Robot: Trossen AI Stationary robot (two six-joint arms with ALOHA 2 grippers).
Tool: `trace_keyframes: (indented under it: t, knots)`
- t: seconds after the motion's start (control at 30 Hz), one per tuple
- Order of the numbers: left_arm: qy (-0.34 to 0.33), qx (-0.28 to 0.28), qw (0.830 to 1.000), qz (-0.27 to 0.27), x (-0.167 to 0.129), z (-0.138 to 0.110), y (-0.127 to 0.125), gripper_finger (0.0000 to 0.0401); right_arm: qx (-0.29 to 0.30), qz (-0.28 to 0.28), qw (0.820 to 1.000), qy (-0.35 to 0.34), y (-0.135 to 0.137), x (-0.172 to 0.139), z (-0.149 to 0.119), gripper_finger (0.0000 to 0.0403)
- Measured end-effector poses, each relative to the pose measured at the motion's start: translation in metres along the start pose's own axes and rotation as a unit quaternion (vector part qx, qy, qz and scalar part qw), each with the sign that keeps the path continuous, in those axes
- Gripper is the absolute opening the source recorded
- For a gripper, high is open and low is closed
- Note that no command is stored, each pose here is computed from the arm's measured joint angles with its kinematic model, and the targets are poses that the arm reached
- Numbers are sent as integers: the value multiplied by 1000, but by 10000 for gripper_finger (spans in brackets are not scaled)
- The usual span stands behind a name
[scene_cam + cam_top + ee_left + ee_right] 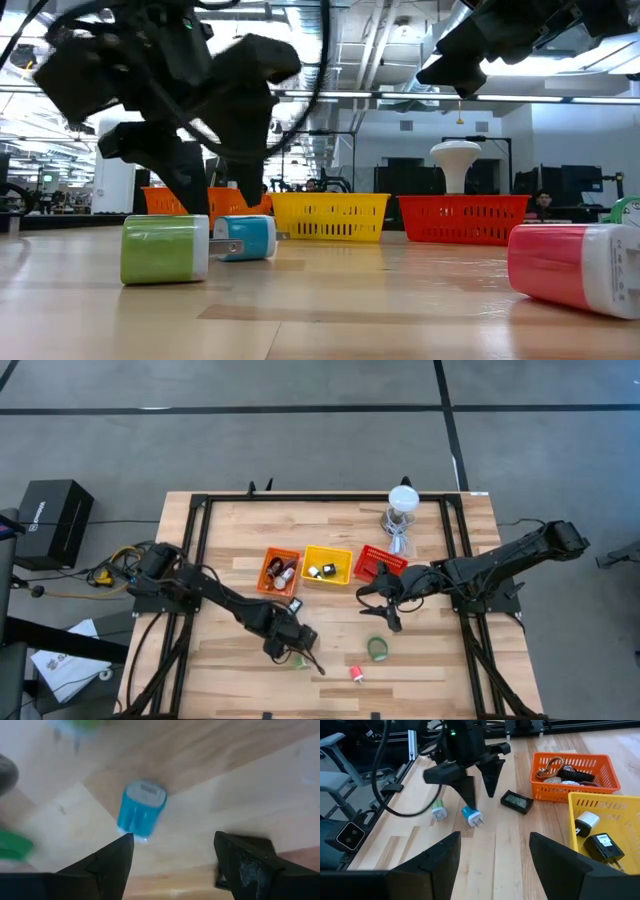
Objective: Pick & Place Office items
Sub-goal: Put the blue charger adapter into the yellow bin
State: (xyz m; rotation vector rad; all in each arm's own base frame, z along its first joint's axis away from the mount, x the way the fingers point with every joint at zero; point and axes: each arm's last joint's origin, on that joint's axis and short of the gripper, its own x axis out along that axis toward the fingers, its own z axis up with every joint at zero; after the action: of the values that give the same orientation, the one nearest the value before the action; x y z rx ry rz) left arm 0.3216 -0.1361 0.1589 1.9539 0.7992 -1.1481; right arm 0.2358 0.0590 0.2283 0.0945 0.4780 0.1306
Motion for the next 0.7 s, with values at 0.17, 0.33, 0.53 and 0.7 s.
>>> trace_keyframes:
  t: [0.17,0.33,0.53,0.7]
  knots:
    - [-8,86,996,25,-4,6,5,269,0,0,1000,0,0,0,0,228]
    - [-26,94,994,54,-5,7,10,269,0,0,1000,0,0,0,0,228]
    - [-35,95,993,52,-1,3,6,269,0,0,1000,1,0,0,0,228]
    - [-45,114,991,50,5,-1,0,269,0,0,1000,1,0,0,0,228]
